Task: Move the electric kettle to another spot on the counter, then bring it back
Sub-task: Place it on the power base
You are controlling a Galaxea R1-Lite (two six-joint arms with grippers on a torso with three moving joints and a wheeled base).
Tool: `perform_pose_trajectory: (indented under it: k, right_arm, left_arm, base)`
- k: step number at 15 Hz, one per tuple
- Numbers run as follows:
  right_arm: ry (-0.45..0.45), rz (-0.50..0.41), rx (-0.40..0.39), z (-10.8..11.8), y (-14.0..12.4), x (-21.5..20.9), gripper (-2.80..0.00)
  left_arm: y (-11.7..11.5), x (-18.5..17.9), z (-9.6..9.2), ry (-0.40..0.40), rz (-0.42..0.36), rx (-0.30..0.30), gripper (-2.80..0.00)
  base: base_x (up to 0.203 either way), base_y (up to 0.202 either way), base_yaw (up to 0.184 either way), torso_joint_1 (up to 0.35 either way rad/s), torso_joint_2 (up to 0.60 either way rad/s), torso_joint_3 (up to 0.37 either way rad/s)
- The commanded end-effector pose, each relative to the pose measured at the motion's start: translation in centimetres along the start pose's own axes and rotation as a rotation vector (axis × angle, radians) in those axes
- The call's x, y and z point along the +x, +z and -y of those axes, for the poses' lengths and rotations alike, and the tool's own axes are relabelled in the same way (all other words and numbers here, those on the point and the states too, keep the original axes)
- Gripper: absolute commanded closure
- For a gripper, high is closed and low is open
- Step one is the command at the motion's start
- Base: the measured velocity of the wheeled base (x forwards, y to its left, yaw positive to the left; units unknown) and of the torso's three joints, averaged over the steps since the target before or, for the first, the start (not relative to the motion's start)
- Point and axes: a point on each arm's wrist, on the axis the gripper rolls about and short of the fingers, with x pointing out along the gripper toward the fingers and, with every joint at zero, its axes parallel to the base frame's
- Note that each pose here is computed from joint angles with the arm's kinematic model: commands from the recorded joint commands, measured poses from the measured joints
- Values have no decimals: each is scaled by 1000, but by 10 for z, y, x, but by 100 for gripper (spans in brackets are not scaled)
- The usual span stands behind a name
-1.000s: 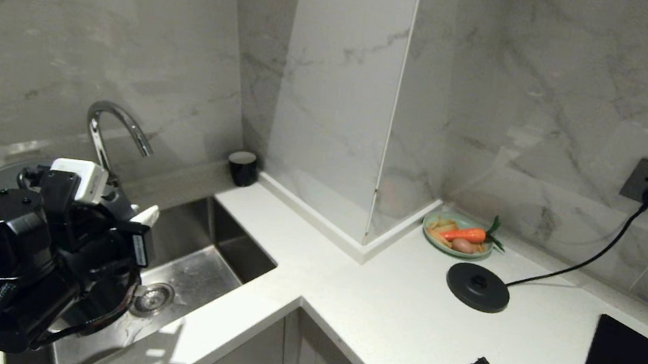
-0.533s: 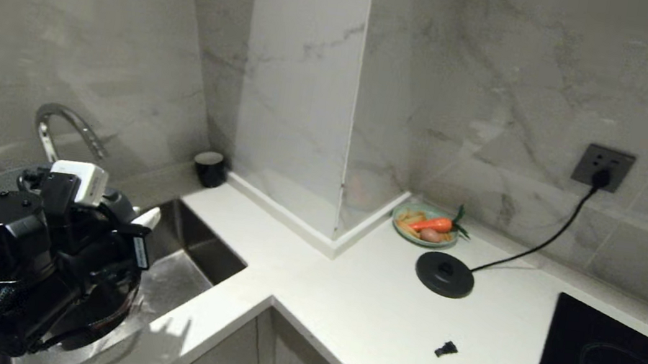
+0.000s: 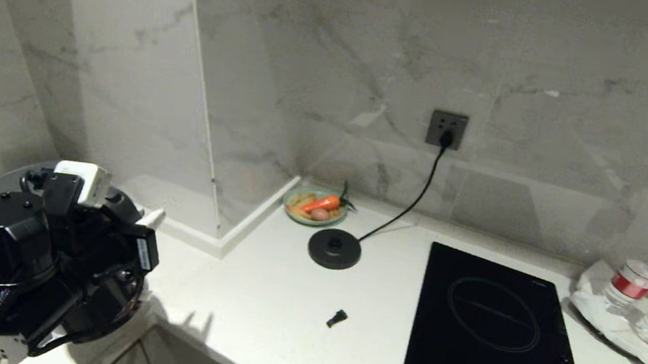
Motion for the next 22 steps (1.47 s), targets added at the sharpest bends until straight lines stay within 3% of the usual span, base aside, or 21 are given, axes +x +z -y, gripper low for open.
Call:
perform_pose_trajectory:
  k: [1, 11, 22]
  right_arm:
    - [0, 0, 0, 0, 0, 0, 0]
    - [0, 0, 2, 0, 0, 0, 0]
    - [0, 0, 0, 0, 0, 0, 0]
  left_arm:
    - [1, -1, 0, -1, 8, -3, 0]
    - [-1, -5, -1, -6, 4, 1, 0]
    - [-5, -8, 3, -25, -15, 12, 0]
  base:
    - [5, 12, -178, 4, 2, 4]
    - [1, 11, -161, -1, 5, 6]
    - [0, 0, 0, 0, 0, 0]
